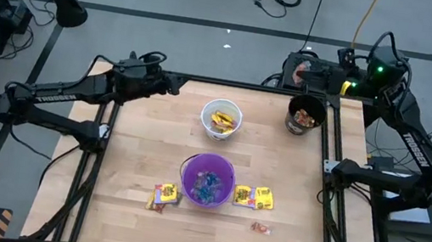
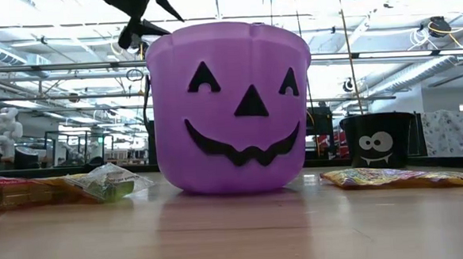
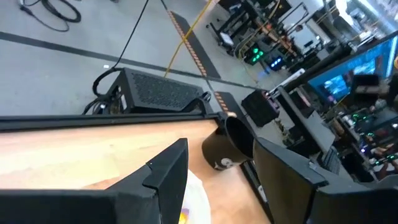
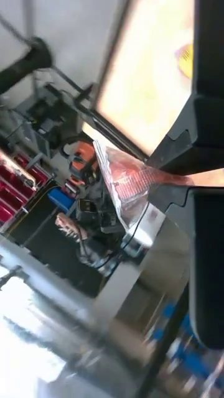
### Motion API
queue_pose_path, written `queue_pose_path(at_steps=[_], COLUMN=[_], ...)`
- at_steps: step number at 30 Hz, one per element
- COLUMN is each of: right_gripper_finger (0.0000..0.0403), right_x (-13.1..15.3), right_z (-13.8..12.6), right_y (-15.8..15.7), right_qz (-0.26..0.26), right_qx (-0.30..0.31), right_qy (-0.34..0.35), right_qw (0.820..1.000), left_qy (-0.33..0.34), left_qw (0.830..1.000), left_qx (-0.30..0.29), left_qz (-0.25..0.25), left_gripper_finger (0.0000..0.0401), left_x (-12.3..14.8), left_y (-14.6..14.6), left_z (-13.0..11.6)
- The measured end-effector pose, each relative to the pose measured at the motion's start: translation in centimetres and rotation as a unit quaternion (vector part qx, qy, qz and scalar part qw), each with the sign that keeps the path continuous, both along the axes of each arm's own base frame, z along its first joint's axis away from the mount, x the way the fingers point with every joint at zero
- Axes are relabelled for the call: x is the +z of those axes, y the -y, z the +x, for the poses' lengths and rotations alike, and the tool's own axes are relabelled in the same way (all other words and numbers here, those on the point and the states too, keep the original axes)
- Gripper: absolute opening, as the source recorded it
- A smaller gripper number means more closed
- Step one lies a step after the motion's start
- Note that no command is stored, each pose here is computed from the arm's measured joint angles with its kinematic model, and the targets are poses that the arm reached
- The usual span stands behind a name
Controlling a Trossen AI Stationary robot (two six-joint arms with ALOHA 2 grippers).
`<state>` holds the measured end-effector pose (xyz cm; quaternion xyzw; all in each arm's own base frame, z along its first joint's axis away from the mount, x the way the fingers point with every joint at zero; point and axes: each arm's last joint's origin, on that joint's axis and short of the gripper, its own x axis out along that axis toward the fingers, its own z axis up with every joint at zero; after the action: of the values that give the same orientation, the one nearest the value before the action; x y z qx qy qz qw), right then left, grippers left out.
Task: Sort candy by brand, put in halloween buckets
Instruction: Put the orange gummy into the violet bucket
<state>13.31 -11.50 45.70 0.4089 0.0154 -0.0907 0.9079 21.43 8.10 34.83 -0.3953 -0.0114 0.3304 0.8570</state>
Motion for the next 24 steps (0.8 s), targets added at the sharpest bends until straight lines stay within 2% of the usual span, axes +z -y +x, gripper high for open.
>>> queue_pose_path(at_steps=[3,7,12,16,20,24], right_gripper_finger=[0.0013,0.0013,0.0013,0.0013,0.0013,0.0013], right_x=[-0.10,-0.12,-0.14,-0.18,-0.29,-0.51], right_z=[-0.02,-0.01,0.00,-0.02,-0.05,-0.07], right_y=[-0.04,0.11,0.16,0.10,0.08,0.07], right_qz=[-0.085,-0.168,-0.270,-0.360,-0.449,-0.508], right_qx=[0.010,-0.002,0.004,0.020,0.033,0.046], right_qy=[-0.018,-0.036,-0.057,-0.073,-0.093,-0.112], right_qw=[0.996,0.985,0.961,0.930,0.888,0.853], left_qy=[-0.001,-0.001,-0.004,-0.006,0.002,0.008], left_qw=[1.000,1.000,0.999,0.998,0.997,0.996], left_qx=[-0.003,-0.001,0.035,0.064,0.077,0.083], left_qz=[0.000,0.000,0.010,0.018,0.013,0.014], left_gripper_finger=[0.0189,0.0189,0.0189,0.0189,0.0189,0.0189], left_x=[-0.01,-0.02,0.01,0.05,0.09,0.17], left_y=[0.14,0.21,0.03,-0.10,-0.15,-0.18], left_z=[0.05,0.08,-0.07,-0.17,-0.21,-0.21])
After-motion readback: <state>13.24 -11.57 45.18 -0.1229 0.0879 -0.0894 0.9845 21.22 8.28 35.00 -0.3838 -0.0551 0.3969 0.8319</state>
